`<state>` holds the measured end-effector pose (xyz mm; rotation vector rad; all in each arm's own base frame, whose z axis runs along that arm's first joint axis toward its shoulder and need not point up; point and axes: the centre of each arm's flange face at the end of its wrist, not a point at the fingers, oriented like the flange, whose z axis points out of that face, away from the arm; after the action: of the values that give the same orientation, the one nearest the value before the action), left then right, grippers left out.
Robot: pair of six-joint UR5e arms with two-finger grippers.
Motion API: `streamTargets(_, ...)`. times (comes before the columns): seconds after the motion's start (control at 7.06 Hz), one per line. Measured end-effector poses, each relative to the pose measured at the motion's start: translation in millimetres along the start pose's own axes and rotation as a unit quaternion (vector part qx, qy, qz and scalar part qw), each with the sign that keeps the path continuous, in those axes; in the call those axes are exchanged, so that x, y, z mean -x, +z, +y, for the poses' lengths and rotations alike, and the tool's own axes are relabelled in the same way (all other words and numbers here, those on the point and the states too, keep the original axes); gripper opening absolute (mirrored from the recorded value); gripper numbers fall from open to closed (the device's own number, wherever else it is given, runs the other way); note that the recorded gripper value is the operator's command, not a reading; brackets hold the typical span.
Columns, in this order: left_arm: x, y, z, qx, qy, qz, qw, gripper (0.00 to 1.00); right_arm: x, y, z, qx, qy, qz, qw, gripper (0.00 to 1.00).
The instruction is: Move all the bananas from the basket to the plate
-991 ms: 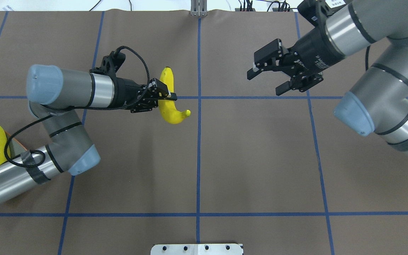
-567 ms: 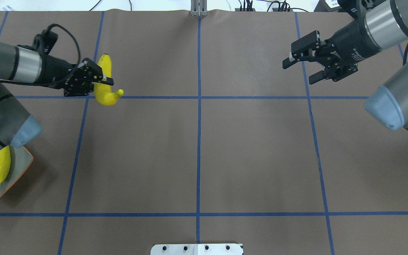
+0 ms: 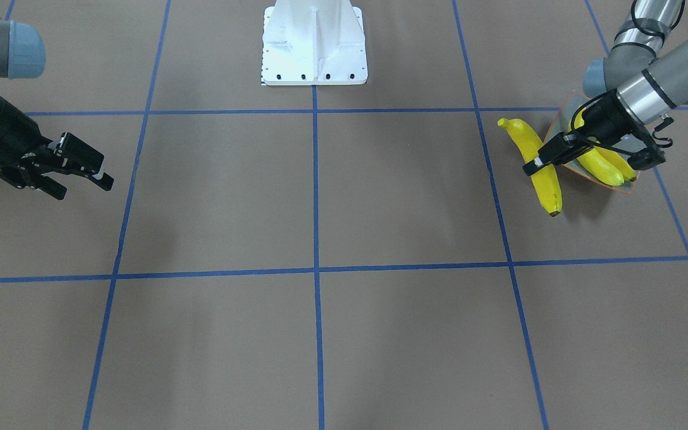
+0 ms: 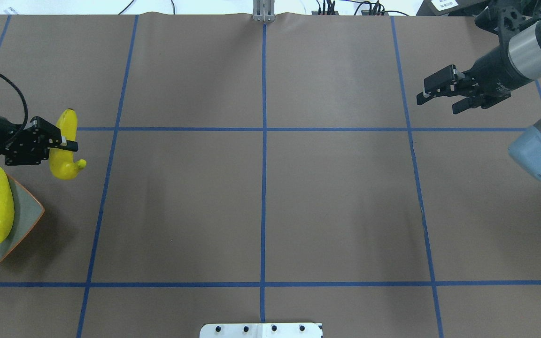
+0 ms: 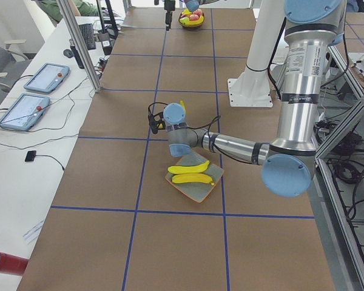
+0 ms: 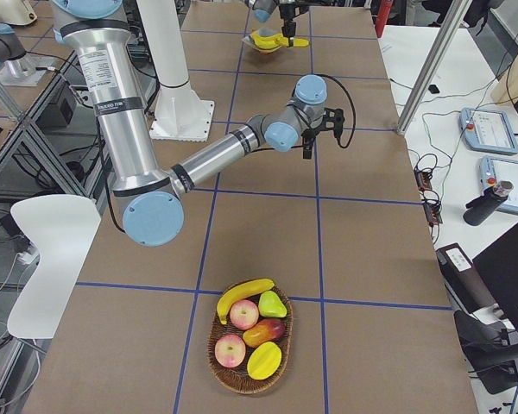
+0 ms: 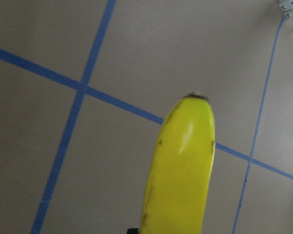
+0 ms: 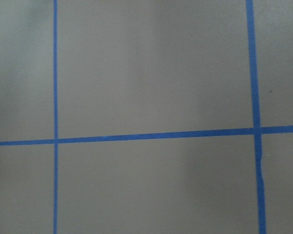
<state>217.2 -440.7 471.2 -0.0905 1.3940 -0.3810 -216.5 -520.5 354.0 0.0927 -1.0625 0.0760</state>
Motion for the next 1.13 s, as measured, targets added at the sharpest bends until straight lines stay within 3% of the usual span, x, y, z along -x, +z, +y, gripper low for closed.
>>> streamTargets(0.14,25.3,-17.3,8.7,-0.005,-0.004,-0.012,0.9999,0.00,-18.6,5.6,0.4,0.000,-0.015,0.027,0.9995,1.00)
streamTargets(0.42,75.7,-38.9,21.7,-0.013,0.004,-0.043,0.9990,0.00,-43.7,10.0,3.9,0.004,-0.032,0.050,0.9982,1.00)
streamTargets(1.13,130.2,-48.5,28.4,-0.026,0.009,-0.083,0.9962,0.00,-55.7,15.5,6.1,0.005,-0.033,0.063,0.9974,1.00)
